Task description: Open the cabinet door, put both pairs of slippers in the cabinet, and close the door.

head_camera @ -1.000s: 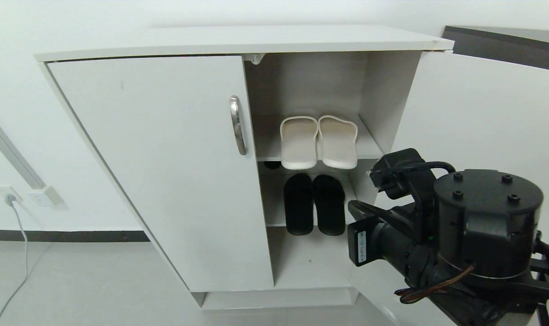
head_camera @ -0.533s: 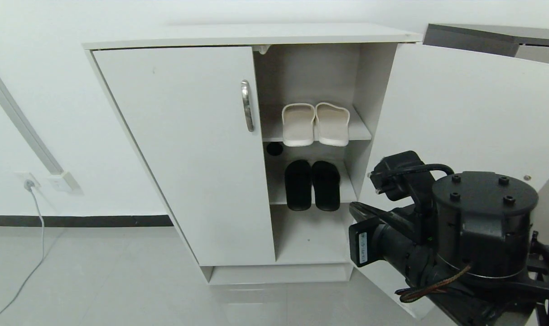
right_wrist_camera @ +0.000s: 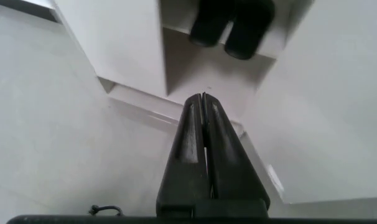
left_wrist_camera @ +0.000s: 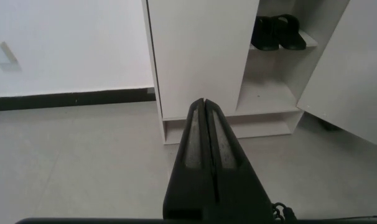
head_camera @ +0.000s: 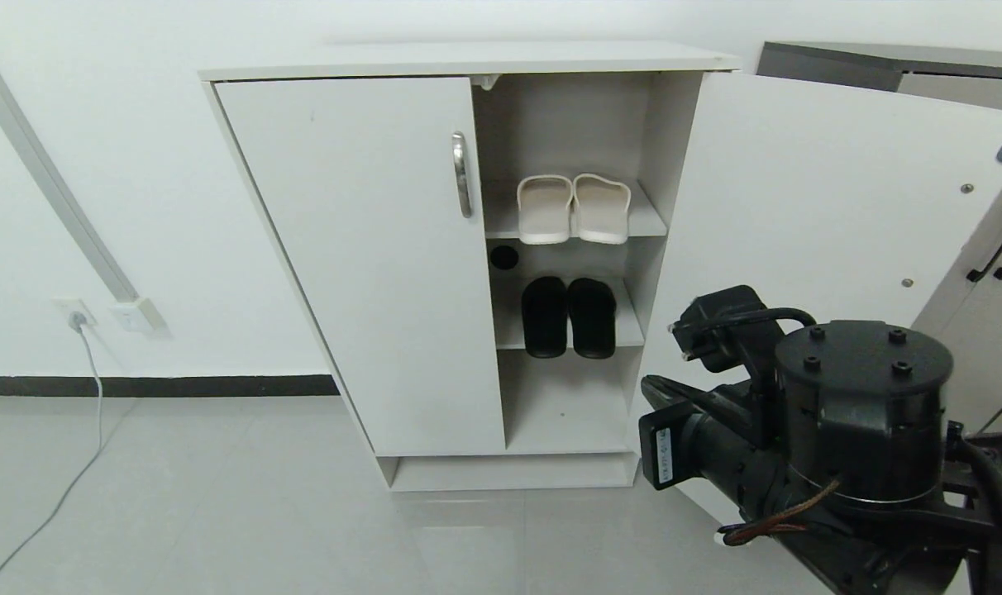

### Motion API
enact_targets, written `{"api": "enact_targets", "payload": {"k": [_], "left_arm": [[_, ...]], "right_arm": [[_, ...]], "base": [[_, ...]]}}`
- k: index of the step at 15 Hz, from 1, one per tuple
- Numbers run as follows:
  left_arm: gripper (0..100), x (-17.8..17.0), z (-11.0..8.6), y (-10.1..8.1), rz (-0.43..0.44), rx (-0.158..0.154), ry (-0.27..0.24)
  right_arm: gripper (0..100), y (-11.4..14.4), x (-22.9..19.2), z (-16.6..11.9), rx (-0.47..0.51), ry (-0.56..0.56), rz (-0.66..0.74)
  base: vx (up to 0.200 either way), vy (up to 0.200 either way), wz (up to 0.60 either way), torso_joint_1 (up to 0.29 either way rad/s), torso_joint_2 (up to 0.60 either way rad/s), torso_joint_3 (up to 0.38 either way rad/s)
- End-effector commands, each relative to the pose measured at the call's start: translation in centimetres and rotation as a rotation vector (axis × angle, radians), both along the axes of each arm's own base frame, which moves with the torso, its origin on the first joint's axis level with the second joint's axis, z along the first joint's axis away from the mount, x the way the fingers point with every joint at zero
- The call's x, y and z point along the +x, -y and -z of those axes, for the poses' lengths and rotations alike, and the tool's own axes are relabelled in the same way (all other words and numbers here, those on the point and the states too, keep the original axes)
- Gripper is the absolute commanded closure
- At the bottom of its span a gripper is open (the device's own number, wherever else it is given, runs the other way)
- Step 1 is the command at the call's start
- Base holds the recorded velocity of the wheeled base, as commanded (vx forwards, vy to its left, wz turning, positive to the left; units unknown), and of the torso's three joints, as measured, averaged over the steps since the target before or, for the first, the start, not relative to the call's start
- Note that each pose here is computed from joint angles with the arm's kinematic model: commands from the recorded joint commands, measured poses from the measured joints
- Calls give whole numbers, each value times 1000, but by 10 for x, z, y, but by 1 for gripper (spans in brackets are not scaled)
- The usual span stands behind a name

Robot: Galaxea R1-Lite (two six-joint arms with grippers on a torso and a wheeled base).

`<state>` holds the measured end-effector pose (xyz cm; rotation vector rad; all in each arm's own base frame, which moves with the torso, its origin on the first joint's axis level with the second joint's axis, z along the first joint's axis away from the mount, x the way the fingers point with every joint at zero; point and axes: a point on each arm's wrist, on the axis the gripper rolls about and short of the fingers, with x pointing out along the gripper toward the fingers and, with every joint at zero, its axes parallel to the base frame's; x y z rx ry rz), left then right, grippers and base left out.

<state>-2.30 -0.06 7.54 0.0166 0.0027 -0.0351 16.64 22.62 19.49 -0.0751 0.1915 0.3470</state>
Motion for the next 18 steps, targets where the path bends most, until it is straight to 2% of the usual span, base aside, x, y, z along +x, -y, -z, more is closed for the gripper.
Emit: {"api": "enact_targets", "payload": {"k": [1, 10, 14, 18], "left_arm": [[100, 0, 0, 0, 0, 0, 0], [100, 0, 0, 0, 0, 0, -2], [100, 0, 0, 0, 0, 0, -2], [100, 0, 0, 0, 0, 0, -2]], "right_arm": [[100, -1, 0, 2, -4, -3, -3], [100, -1, 0, 4, -10, -7, -5], [100, -1, -1, 4, -13, -9, -5], [100, 0, -1, 5, -14, -10, -5]], "base": [[0, 0, 0, 0, 0, 0], [0, 0, 0, 0, 0, 0], [0, 0, 0, 18, -210, -310], [0, 0, 0, 57, -536, -365]]}}
